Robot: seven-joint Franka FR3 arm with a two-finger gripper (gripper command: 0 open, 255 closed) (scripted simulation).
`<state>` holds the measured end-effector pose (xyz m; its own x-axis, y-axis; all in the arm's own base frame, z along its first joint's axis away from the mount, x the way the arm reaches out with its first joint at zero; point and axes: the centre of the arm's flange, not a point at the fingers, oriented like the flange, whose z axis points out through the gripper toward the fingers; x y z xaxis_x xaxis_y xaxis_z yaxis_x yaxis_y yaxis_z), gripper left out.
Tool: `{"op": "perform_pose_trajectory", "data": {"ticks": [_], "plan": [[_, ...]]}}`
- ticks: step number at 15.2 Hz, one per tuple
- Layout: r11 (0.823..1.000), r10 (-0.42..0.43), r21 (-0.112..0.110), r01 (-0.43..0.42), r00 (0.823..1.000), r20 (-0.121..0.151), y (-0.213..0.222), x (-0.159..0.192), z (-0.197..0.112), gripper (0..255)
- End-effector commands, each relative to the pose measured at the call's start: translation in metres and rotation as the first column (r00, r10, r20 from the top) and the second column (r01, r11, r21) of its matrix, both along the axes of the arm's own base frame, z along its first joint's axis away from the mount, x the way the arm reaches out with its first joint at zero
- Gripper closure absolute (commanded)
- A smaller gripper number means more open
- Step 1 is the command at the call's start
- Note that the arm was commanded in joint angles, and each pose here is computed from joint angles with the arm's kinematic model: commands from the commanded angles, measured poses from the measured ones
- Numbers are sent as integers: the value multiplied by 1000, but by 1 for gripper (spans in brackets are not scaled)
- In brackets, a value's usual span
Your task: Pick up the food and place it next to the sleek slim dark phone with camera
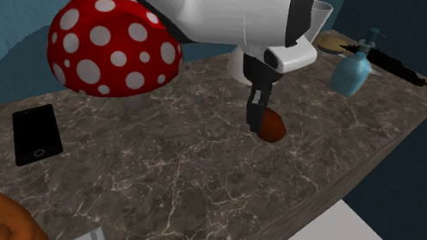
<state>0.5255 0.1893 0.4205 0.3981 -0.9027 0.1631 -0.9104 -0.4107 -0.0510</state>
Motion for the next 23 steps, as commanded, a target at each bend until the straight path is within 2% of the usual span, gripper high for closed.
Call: {"op": "perform_pose_trajectory", "data": {"ticks": [1,9,23], "plan": [[1000,0,0,0,1000,-1,0,0,11,255],[1000,0,0,0,1000,-1,0,0,49,255],[1000,0,0,0,1000,-1,98,-156,50,255]]}}
